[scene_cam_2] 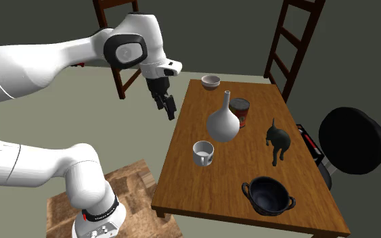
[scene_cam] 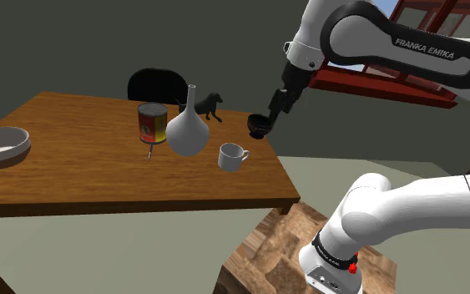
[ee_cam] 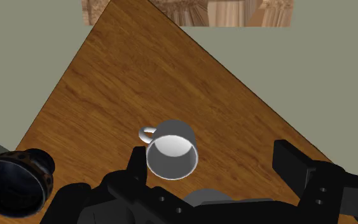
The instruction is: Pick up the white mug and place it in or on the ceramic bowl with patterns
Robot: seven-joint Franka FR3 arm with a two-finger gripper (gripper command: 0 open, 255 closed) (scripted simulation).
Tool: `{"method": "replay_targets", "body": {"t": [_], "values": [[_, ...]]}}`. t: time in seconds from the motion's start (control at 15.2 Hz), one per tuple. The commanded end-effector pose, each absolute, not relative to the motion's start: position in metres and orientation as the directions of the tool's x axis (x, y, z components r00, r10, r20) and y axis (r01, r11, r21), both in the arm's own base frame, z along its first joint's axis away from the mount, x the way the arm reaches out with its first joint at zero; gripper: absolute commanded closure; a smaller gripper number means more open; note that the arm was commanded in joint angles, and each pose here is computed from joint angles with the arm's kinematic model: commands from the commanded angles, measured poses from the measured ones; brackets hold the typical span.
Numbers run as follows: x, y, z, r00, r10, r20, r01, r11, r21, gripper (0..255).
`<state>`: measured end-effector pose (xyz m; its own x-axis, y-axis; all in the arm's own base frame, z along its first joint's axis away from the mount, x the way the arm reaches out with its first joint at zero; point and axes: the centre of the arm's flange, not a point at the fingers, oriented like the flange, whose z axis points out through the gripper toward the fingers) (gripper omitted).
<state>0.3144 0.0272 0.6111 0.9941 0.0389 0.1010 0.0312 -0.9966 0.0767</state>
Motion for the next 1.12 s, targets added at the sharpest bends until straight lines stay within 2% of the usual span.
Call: {"method": "replay_targets", "body": {"t": [0.0,1.06], "values": [[0.314,0.027,0.611,0.994,0.039,0.101,0.031,-0.997,0.077,0],[0.440,0.034,0.438,0.997,-0.007,0.071,-0.011,-0.998,0.066,0]]}}
